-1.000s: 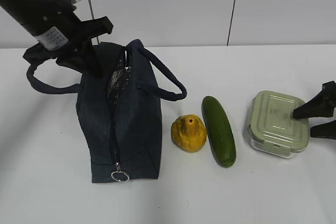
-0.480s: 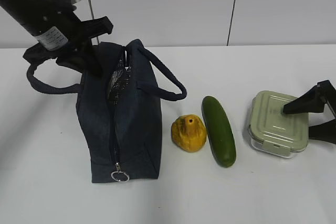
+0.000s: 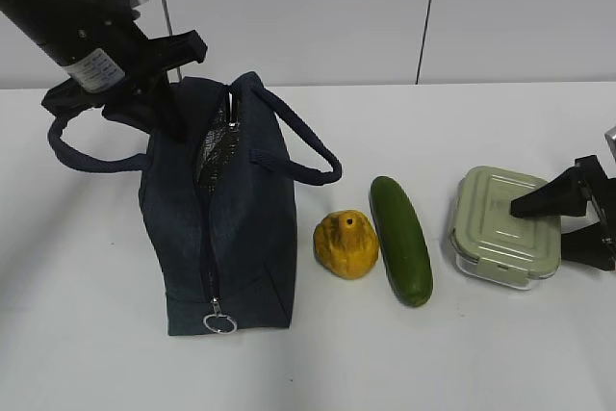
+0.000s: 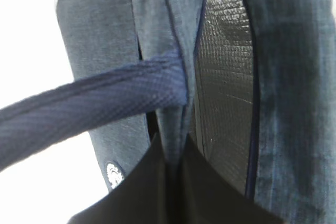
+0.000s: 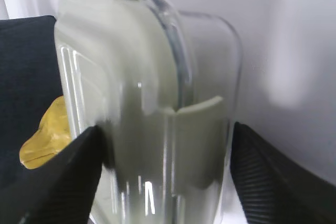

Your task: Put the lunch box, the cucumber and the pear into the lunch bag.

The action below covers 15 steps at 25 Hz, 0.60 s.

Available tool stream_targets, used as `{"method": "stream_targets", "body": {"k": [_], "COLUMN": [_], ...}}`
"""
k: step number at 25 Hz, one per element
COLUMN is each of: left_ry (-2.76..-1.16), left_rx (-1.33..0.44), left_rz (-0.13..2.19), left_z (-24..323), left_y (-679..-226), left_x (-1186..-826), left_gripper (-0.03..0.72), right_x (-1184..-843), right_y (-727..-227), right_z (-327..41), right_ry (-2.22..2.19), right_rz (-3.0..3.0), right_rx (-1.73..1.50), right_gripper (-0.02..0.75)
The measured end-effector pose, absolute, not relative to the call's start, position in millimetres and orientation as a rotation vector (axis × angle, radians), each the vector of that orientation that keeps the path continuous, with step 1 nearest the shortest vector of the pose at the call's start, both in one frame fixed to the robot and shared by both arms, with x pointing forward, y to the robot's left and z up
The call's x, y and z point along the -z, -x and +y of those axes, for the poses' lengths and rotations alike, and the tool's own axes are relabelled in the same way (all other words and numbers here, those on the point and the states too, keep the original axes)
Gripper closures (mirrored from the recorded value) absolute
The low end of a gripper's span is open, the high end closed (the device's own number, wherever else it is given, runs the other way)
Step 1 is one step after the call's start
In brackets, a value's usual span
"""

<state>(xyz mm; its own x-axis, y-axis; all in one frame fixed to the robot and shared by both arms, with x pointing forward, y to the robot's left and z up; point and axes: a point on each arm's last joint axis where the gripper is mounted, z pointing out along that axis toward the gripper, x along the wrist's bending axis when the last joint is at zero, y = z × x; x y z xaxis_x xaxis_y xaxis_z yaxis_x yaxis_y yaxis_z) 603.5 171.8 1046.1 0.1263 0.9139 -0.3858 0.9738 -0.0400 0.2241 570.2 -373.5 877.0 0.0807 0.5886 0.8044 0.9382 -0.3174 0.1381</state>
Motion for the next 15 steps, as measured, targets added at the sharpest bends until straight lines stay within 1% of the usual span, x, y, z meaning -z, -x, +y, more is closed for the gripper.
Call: {"method": "stream_targets", "body": {"k": [2, 4, 7, 11, 15], "left_ry": [-1.987, -1.987, -1.987, -1.987, -1.987], "left_rx": [0.189, 0.189, 0.189, 0.189, 0.19], "left_rz": [1.819, 1.819, 1.819, 1.819, 1.82], "left_z": [171.8, 171.8, 171.8, 171.8, 171.8], "left_y": [-603.5, -603.5, -603.5, -603.5, -603.4], "left_x": [-1046.1, -1046.1, -1046.1, -1046.1, -1046.0], "left_gripper": [0.684, 0.684, 0.684, 0.684, 0.684], "right_x": [-876.4, -876.9, -878.8, -878.4, -882.9], "right_y": [-569.9, -569.8, -570.2, -574.0, -583.7], "right_z": [-372.9, -372.4, -371.0, -371.0, -373.1], "right_ry": [1.939, 1.932, 1.911, 1.927, 1.979], "right_rz": [-1.497, -1.492, -1.47, -1.406, -1.274], "right_rx": [1.127, 1.13, 1.152, 1.199, 1.311], "right_gripper": [0.209, 0.246, 0.348, 0.373, 0.374]}}
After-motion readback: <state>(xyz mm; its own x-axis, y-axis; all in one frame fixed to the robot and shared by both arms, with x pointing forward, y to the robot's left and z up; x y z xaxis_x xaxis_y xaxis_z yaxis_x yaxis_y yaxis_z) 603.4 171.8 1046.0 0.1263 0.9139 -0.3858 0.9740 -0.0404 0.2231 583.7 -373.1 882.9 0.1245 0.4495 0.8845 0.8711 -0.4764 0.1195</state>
